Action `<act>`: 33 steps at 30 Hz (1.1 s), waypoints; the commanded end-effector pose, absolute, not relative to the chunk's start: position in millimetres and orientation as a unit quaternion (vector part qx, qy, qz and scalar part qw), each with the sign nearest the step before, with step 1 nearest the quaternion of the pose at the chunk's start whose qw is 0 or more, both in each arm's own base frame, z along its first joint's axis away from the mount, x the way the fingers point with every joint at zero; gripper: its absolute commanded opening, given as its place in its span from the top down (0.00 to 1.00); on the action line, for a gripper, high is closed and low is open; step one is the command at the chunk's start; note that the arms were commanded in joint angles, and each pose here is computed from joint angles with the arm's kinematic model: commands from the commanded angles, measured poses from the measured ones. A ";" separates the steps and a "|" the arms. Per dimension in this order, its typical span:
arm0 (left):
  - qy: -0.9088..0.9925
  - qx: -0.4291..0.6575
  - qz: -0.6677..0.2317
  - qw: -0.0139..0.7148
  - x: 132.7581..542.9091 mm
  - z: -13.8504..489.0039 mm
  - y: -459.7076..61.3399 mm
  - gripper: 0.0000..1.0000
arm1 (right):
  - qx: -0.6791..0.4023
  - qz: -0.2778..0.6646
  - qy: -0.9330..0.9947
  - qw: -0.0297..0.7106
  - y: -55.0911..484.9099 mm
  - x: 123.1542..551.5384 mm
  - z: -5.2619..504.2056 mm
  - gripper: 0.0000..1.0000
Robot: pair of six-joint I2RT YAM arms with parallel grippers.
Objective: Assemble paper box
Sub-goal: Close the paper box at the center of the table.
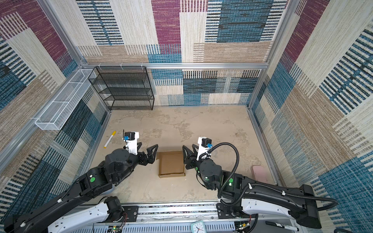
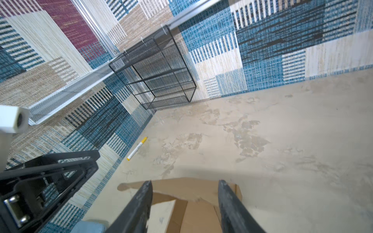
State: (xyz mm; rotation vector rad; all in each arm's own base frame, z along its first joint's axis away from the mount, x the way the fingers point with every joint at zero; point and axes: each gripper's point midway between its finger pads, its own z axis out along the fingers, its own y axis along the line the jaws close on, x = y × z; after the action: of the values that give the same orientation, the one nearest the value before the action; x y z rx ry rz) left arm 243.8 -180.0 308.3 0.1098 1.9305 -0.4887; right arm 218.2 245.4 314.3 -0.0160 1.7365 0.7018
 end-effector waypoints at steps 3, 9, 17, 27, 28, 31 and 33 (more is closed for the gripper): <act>0.858 0.058 -0.220 0.460 270.6 297.5 -185.8 0.01 | -0.093 0.350 0.753 0.550 287.2 229.9 337.9 0.44; 0.879 0.055 -0.257 0.397 286.4 274.3 -206.0 0.02 | -0.132 0.383 0.763 0.504 322.6 247.2 337.2 0.43; 0.893 0.048 -0.288 0.342 278.8 248.2 -217.9 0.03 | -0.143 0.429 0.778 0.436 344.6 250.9 302.0 0.43; 0.906 0.041 -0.294 0.303 267.6 212.3 -216.4 0.04 | -0.122 0.450 0.791 0.395 340.3 244.6 268.0 0.43; 0.905 0.041 -0.297 0.301 266.4 211.1 -216.7 0.04 | -0.121 0.451 0.792 0.393 340.0 244.2 266.1 0.43; 0.905 0.037 -0.301 0.298 263.0 206.6 -215.1 0.04 | -0.117 0.454 0.795 0.384 338.8 241.3 259.9 0.43; 0.906 0.035 -0.301 0.294 260.5 201.6 -213.5 0.04 | -0.113 0.454 0.798 0.380 336.7 239.8 254.4 0.43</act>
State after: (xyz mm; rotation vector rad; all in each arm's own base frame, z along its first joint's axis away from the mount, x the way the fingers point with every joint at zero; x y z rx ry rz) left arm 261.2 -210.8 200.3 0.1088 2.4249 -0.7603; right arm 242.6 334.4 247.4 -0.3072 2.0638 1.1018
